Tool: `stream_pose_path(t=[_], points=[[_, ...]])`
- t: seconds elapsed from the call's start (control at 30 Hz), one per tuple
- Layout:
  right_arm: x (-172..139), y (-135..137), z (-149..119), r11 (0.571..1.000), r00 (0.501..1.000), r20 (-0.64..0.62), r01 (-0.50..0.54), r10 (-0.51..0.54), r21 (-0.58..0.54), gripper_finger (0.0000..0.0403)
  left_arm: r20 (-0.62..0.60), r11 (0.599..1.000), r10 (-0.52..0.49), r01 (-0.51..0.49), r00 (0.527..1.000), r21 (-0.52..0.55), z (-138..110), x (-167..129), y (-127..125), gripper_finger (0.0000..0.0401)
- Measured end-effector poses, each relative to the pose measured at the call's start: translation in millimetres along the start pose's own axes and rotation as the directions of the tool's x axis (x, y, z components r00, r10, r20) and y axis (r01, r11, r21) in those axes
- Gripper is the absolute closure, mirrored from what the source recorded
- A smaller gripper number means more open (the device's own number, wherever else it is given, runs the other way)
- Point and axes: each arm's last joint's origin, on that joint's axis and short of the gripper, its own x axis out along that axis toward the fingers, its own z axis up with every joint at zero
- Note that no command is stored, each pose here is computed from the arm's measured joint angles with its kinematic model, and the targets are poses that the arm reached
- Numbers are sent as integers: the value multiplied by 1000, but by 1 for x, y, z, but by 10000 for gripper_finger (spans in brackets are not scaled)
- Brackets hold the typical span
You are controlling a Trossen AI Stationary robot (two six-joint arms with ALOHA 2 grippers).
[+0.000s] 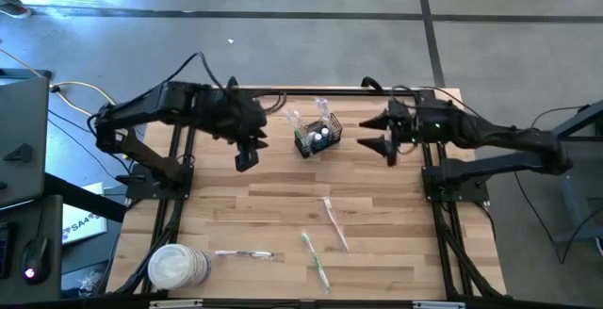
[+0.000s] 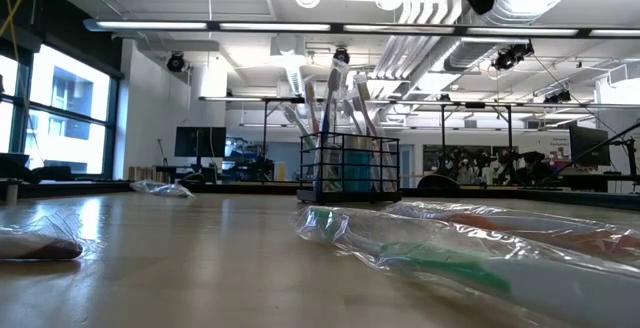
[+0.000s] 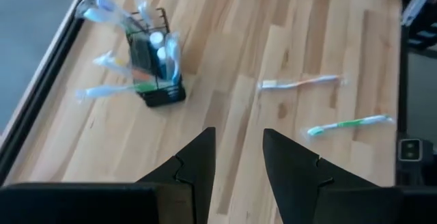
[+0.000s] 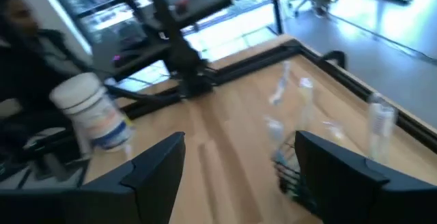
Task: Pick & Place toothbrushing station
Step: Put the orange toothbrush into the mesh organizer
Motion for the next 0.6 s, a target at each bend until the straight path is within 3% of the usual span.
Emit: stream_pose_path(t=[0.17, 0.4, 0.6], points=[[-9, 24, -9, 997, 997, -53, -63, 62, -32, 133, -15, 998, 27, -26, 1000, 65, -10, -3, -21, 278], [-19, 64, 7, 994, 987, -159, 12, -29, -110, 133, -27, 985, -36, 40, 999, 167, -19, -8, -42, 278], [-3, 94, 20, 993, 937, -329, 90, -112, -82, 133, -46, 986, 28, -20, 999, 168, -26, -16, -35, 279]])
